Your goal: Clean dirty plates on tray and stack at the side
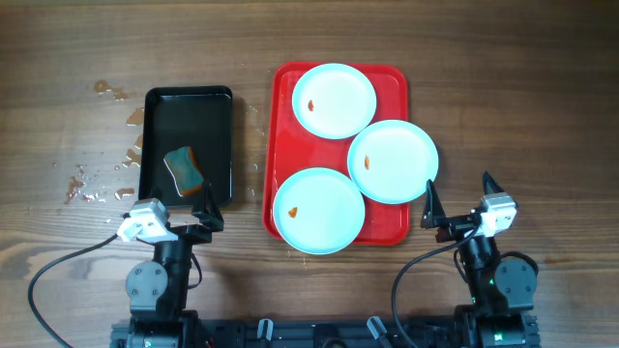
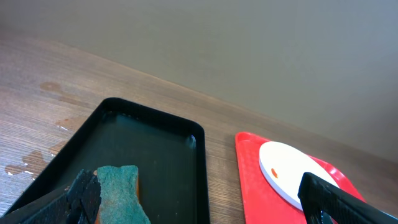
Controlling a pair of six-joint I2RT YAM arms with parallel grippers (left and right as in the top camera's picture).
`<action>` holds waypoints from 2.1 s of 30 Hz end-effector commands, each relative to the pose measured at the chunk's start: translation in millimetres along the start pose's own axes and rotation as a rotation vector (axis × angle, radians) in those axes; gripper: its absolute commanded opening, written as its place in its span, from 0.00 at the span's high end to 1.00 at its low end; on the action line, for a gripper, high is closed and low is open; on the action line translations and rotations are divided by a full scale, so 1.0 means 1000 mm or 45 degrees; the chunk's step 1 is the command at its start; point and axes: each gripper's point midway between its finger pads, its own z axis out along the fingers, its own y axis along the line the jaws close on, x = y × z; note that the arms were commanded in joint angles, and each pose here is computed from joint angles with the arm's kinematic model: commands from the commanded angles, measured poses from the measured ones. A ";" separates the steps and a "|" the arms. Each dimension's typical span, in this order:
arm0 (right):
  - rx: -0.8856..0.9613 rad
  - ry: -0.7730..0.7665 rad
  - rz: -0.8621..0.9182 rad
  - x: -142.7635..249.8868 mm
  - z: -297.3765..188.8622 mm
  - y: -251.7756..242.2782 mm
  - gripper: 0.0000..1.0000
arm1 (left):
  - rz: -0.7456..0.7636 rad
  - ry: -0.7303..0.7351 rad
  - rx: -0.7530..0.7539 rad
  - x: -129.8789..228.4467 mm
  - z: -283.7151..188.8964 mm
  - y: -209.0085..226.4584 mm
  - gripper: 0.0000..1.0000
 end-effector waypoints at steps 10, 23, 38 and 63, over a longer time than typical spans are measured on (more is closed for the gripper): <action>0.028 -0.036 0.018 -0.006 0.000 -0.003 0.00 | -0.012 -0.009 -0.019 -0.001 0.000 0.003 0.00; -0.313 0.008 0.520 -0.018 -0.007 0.042 0.00 | -0.138 0.054 0.404 -0.007 -0.011 -0.058 0.00; -0.205 0.811 0.377 -0.075 0.029 0.042 0.00 | 0.030 0.648 -0.198 -0.111 0.014 -0.052 0.00; -0.496 1.220 0.439 -0.017 0.072 0.074 0.29 | -0.175 1.406 -0.813 0.069 0.100 0.084 0.52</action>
